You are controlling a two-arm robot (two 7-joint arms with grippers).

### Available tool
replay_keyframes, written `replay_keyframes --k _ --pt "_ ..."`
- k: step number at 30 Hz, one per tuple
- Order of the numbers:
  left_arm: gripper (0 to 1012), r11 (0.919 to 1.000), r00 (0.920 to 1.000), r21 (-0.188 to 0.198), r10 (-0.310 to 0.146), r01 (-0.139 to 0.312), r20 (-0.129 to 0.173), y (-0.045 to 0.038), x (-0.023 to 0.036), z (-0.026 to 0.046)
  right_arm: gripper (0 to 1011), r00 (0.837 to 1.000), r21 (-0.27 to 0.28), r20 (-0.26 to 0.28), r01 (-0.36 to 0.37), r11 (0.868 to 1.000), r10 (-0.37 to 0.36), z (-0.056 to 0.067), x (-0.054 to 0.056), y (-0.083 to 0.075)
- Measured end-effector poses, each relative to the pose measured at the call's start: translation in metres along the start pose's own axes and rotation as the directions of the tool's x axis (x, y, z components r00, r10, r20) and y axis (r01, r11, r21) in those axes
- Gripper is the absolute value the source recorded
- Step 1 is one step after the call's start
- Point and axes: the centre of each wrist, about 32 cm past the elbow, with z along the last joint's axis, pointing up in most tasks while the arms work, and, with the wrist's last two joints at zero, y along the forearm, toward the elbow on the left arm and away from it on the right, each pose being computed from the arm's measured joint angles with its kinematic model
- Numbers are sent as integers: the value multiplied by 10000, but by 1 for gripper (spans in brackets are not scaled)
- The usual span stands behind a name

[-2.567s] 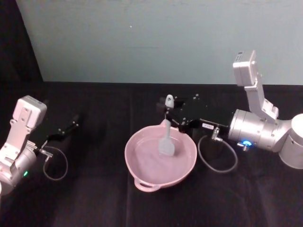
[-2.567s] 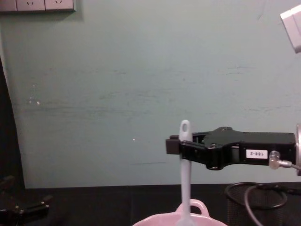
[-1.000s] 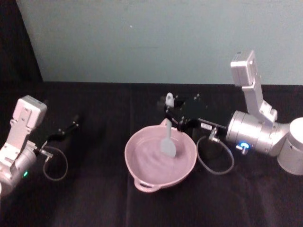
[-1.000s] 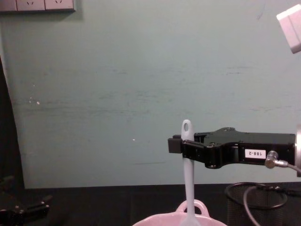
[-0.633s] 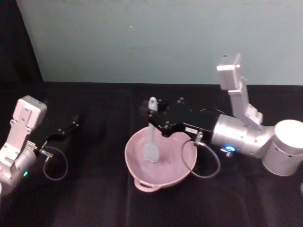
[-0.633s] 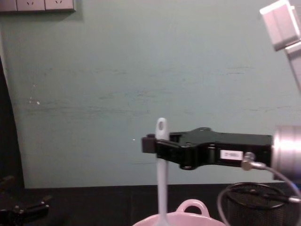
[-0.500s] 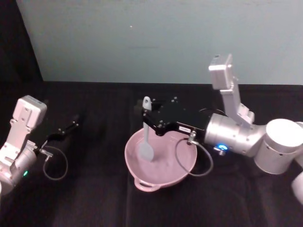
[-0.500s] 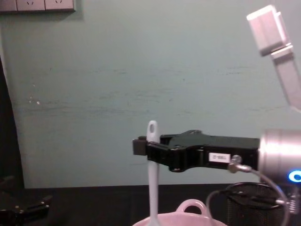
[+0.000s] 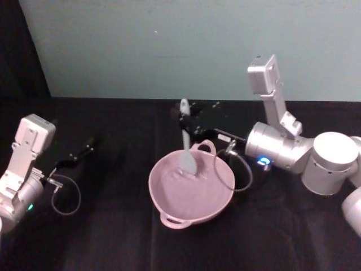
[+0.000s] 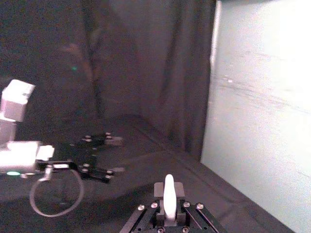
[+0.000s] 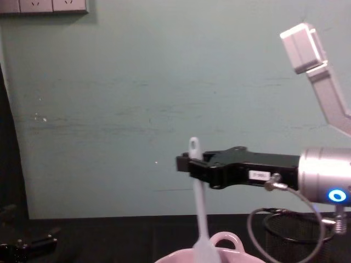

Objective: Use the one hand to pick up the spoon and stir the clear water in the bowl.

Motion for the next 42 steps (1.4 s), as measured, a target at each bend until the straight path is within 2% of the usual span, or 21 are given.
replay_keyframes --k 4,9,11,16,22,25,28,34,37,42 --pt "1005 10000 10000 1 -1 1 0 0 0 0 125 9993 -121 82 373 9992 -372 22 47 -117" --pt "1005 10000 10000 0 0 0 0 0 0 0 125 9984 -295 145 550 9981 -546 57 53 -280" --pt "1005 10000 10000 1 1 -1 0 0 0 0 124 9985 -386 190 520 9979 -513 94 24 -380" --pt "1005 10000 10000 -1 0 0 0 0 0 0 125 9999 -391 82 113 9992 -110 131 -68 -433" --pt "1005 10000 10000 1 0 0 0 0 0 0 125 9987 -299 -117 -507 9983 503 110 -180 -352" --pt "1005 10000 10000 1 0 0 0 0 0 0 125 9956 -152 -233 -908 9958 904 104 -240 -224" --pt "1005 10000 10000 1 0 0 1 0 0 0 125 9939 -59 -252 -1079 9941 1077 99 -252 -145" --pt "1005 10000 10000 0 0 0 0 0 0 0 125 9918 108 -234 -1253 9921 1256 61 -230 50" --pt "1005 10000 10000 0 0 0 0 0 0 0 125 9939 153 -148 -1088 9939 1090 30 -169 118" --pt "1005 10000 10000 1 0 0 1 0 0 0 125 9972 34 95 -742 9972 741 24 -102 131"
